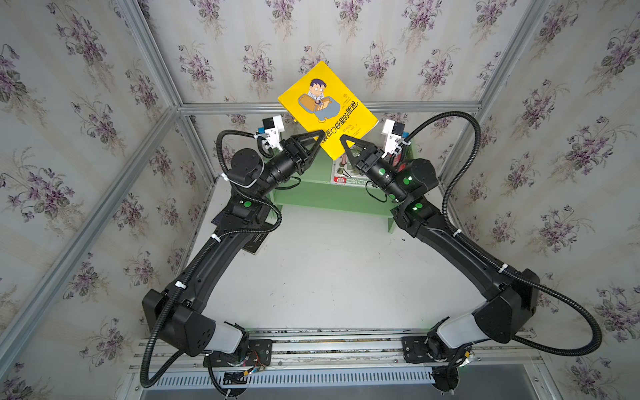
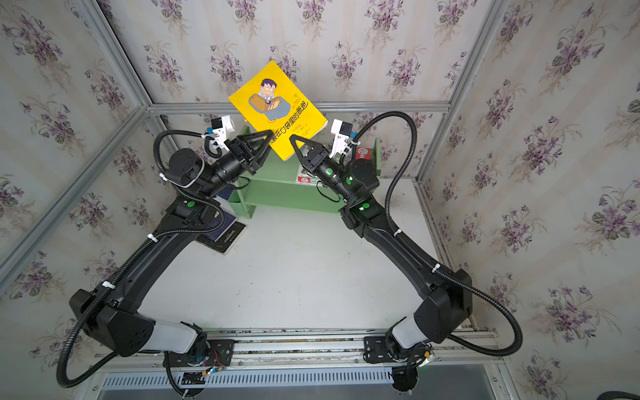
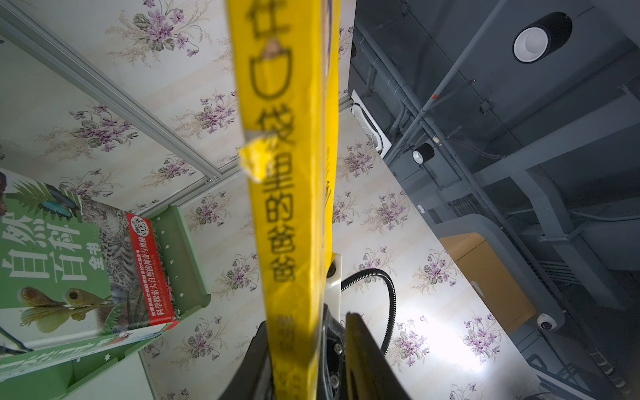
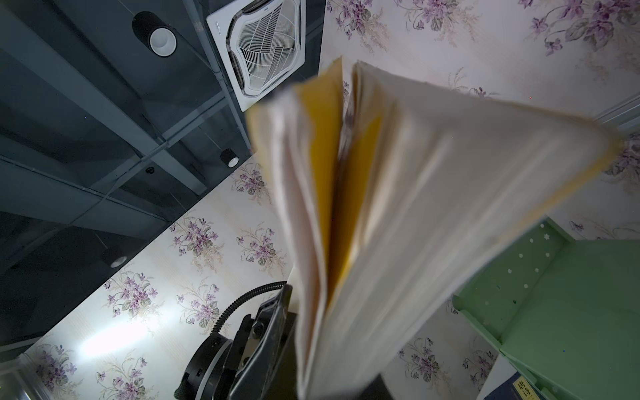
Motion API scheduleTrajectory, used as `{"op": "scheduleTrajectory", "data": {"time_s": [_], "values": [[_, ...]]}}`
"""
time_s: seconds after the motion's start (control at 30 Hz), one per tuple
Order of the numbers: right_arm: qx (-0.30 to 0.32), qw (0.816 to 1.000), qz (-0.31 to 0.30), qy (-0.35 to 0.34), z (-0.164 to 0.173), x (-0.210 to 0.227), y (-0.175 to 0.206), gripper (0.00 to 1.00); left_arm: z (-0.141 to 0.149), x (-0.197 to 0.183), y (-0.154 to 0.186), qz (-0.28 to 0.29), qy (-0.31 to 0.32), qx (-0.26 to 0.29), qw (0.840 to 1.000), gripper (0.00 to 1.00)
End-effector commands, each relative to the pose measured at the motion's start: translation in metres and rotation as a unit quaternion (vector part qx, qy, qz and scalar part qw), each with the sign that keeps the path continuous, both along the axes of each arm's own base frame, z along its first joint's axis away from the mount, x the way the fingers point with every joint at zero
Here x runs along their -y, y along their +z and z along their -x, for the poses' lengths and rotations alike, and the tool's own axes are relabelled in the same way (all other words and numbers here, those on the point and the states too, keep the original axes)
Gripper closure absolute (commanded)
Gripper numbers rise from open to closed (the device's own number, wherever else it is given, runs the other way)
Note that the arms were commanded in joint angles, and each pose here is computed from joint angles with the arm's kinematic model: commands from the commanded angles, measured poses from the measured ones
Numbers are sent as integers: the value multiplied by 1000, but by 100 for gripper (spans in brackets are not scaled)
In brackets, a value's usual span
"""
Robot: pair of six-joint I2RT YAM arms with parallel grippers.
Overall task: Stacking books/files
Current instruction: Pick up the book from the middle-left of the table.
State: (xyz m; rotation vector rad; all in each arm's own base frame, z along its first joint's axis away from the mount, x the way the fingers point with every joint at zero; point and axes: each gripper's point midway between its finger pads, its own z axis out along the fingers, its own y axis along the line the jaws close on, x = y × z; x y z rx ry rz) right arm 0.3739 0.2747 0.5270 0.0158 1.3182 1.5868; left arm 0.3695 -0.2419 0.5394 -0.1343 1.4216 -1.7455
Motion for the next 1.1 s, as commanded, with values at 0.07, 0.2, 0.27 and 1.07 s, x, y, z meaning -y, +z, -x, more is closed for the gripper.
{"op": "scheduleTrajectory", "data": {"time_s": [0.07, 0.2, 0.27, 1.07], "values": [[-23, 1000, 2, 0, -4, 36, 1, 97, 9, -8, 17, 9, 14, 49, 999, 35], [-42, 999, 20, 12, 6, 72, -4, 98, -1, -10, -3, -32, 34, 35, 998, 27], [-53, 998, 34, 15, 14, 90, -8, 98, -7, -9, -15, -60, 32, 28, 997, 24], [-136, 981, 76, 114, 52, 117, -40, 100, -43, 40, -79, -181, -124, 20, 975, 20]]}}
